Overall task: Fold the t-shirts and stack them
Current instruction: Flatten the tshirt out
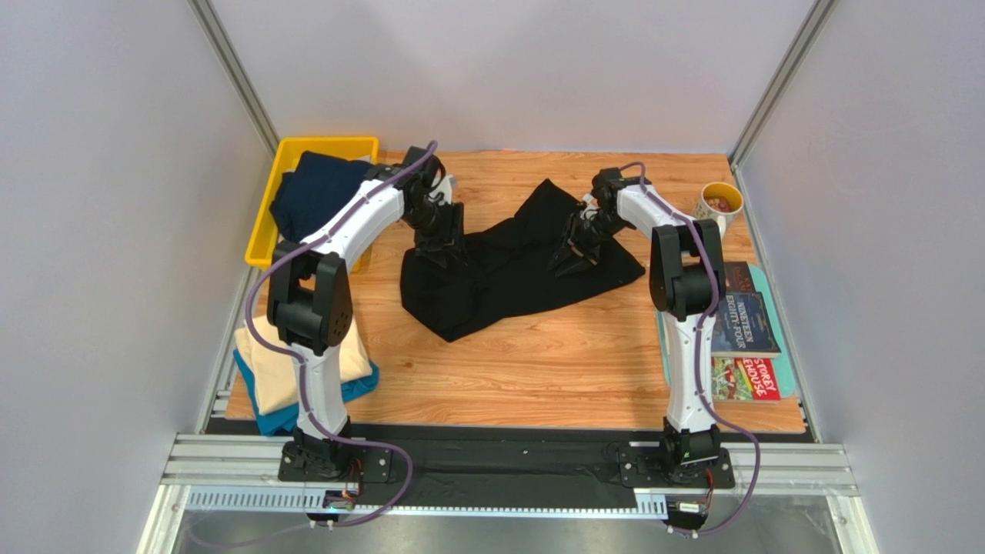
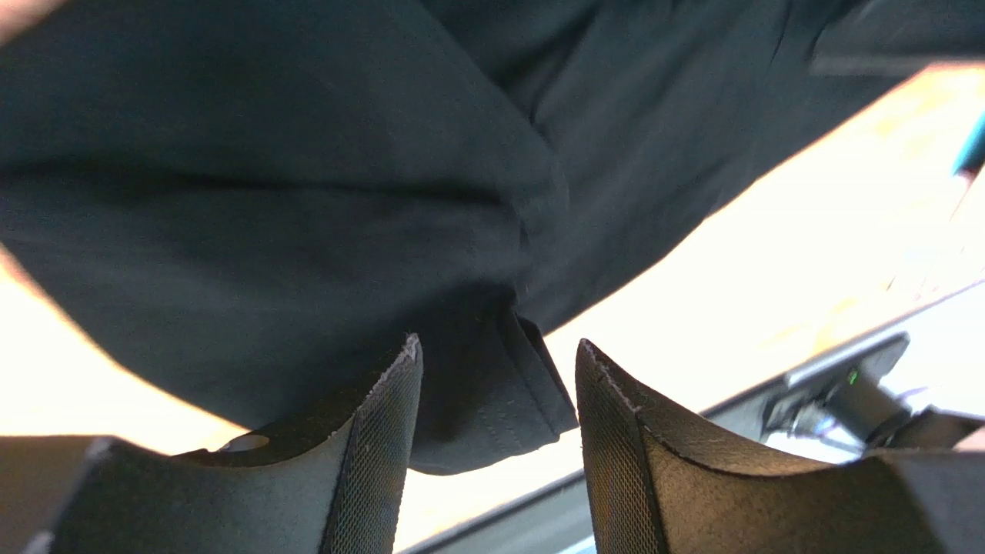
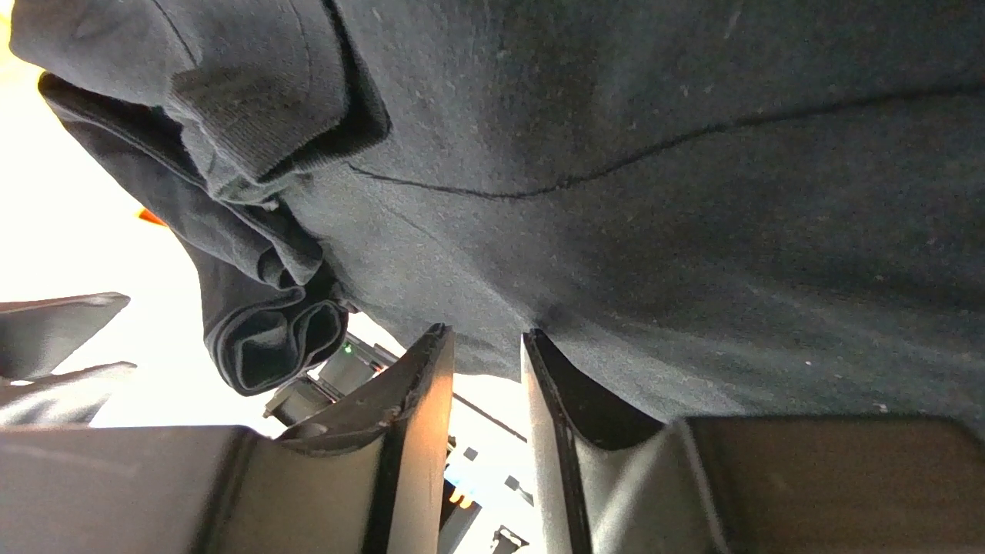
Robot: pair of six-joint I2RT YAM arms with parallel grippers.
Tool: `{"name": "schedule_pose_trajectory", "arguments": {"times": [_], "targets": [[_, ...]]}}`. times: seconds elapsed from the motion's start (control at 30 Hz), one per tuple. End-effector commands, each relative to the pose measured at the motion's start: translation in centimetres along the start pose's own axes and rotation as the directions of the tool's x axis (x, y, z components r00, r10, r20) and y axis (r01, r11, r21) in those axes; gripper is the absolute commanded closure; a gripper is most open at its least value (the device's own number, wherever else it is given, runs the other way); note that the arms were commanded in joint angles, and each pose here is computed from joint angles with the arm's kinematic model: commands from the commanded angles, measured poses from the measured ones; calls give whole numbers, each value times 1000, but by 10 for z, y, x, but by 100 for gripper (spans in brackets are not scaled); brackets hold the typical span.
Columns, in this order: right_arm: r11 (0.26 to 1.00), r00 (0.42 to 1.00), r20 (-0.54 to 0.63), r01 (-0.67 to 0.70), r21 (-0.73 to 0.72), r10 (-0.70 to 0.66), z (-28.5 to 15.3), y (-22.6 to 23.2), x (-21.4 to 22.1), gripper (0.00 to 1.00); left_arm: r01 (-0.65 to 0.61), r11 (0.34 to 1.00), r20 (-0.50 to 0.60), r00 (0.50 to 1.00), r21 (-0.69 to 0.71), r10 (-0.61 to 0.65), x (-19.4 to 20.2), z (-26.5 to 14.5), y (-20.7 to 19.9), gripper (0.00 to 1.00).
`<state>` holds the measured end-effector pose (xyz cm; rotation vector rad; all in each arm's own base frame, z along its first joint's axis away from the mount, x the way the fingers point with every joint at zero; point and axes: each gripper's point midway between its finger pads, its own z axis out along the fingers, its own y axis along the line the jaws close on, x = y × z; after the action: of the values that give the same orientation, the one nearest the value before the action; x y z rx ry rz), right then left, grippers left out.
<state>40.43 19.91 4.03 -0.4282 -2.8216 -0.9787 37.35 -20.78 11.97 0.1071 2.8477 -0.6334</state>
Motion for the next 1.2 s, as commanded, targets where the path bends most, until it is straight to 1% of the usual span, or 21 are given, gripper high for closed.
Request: {"name": "schedule_pose_trajectory", "arguments": {"times": [0.0,0.1,0.2,0.4,0.5,0.53,0.63,0.67,0.73,0.77,0.8,0.83,0.87,0.9,0.93,0.97,1.07,1.1,1.17], "targets": [[1000,1000,8,24,-5,-24,-9,5,2,66,-63,997,-123,990,38,67,33,8,-14,41],[1000,1000,-3,21,-10,-21,-6,5,4,66,-54,998,-169,984,34,59,46,17,-10,41],[1000,1000,-6,21,-17,-21,-6,5,3,65,-59,997,-190,980,41,66,53,20,-11,41],[1000,1000,-13,20,-21,-20,-5,4,4,65,-99,995,-245,964,23,101,70,24,-10,41],[1000,1000,-16,17,-21,-17,-3,3,5,65,-105,994,-256,961,4,103,73,26,-6,53],[1000,1000,-17,17,-20,-17,-3,2,6,65,-108,994,-254,961,3,105,73,26,-6,70],[1000,1000,-22,12,-19,-12,-2,1,7,66,-109,994,-249,963,-10,103,71,26,-5,100],[1000,1000,-21,13,-18,-14,-1,0,7,66,-110,994,-239,965,-15,104,68,25,-5,100],[1000,1000,-15,18,-12,-18,-1,-1,7,69,-119,992,-214,971,-36,109,62,22,-4,100],[1000,1000,-13,17,-3,-17,0,-4,7,74,-130,991,-188,975,-40,120,55,17,-6,100],[1000,1000,-10,20,0,-20,1,-4,6,98,-140,988,-168,977,-64,128,50,14,-4,100],[1000,1000,-2,22,13,-22,0,-7,4,100,-151,986,-146,980,-76,139,45,10,-4,100],[999,1000,5,23,23,-23,0,-9,3,100,-158,983,-103,983,-92,149,34,0,-6,100],[999,1000,11,26,38,-26,1,-12,2,100,-157,978,-65,987,-137,149,24,-7,0,100],[997,999,24,28,65,-29,1,-16,0,100,-150,977,-36,989,-152,146,17,-14,1,100],[997,999,32,25,79,-28,0,-20,-2,100,-142,977,19,989,-158,147,4,-27,-1,100],[992,998,65,12,125,-20,-5,-31,-8,100,-41,977,137,988,-209,71,-24,-57,20,100],[991,998,69,0,137,-10,-5,-36,-8,100,28,972,180,984,-234,15,-35,-68,39,100],[988,996,87,-11,151,-3,-9,-43,-11,100,89,962,242,970,-259,-24,-45,-88,57,100]]}}
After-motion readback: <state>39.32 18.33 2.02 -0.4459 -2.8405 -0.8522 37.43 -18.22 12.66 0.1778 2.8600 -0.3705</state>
